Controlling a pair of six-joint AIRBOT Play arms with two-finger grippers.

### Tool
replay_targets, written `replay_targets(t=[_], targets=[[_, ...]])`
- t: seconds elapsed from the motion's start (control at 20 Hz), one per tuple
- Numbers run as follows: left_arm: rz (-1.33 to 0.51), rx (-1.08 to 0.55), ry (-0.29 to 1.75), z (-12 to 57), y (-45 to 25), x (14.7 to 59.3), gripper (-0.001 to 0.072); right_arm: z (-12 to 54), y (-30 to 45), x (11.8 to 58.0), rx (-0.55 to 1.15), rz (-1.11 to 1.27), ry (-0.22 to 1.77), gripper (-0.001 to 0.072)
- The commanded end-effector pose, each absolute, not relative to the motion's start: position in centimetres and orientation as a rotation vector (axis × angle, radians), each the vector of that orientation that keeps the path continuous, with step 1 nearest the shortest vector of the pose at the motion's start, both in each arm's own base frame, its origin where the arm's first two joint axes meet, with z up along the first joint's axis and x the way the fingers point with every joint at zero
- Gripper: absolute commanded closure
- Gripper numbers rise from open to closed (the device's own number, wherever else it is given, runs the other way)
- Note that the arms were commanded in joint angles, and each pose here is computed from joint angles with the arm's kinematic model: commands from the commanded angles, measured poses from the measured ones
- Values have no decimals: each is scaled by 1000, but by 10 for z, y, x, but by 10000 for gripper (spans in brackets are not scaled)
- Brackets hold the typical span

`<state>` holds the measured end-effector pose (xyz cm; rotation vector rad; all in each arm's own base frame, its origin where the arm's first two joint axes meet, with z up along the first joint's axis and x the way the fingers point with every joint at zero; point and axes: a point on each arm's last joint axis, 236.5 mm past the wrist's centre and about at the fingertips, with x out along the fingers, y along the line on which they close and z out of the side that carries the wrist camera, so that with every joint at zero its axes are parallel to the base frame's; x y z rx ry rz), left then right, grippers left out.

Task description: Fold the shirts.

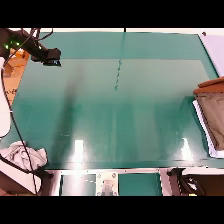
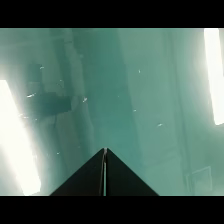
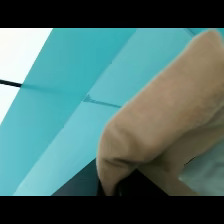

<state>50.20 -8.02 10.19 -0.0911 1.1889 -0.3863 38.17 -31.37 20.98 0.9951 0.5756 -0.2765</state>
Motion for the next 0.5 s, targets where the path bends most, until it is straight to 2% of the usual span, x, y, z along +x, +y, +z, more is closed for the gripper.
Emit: replay_targets(t=[0.0,0.3,0.45], targets=[[-406,-104,1195,103,-85,499,678,199,-313,332,1088,-370,689,700],[-425,-104,1235,101,-87,489,678,140,-305,237,1195,-728,1074,700],[-425,-104,1234,101,-87,489,678,129,-303,210,1218,-871,1111,700]])
